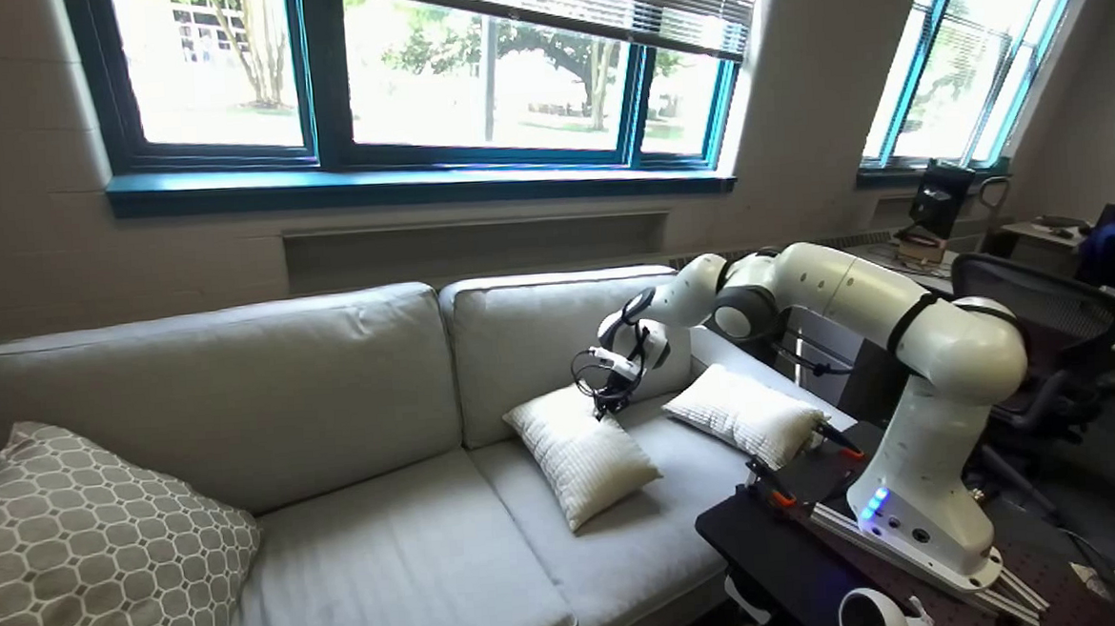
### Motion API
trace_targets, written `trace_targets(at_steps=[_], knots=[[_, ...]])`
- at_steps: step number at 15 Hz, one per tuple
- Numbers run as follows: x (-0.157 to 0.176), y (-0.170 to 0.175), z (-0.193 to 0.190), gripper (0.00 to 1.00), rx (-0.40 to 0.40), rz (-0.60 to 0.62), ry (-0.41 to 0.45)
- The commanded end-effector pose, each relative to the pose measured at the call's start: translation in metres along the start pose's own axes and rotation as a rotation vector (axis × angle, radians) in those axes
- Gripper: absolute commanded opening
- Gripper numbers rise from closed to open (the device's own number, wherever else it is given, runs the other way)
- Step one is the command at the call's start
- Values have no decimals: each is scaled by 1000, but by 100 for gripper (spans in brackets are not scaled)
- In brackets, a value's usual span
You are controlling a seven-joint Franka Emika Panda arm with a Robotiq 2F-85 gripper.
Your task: Arrange the small pillows on the right side of the sofa
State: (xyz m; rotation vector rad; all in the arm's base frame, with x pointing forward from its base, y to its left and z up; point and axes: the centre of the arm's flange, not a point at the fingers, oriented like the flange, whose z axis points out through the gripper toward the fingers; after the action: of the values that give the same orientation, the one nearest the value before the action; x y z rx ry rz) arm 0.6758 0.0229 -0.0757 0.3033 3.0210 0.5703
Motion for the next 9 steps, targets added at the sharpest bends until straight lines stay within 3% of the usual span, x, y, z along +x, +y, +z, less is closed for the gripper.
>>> trace_targets(at_steps=[1,9], knots=[[71,11,-39,2,124,-2,-79],[157,22,-69,2,315,69,-398]])
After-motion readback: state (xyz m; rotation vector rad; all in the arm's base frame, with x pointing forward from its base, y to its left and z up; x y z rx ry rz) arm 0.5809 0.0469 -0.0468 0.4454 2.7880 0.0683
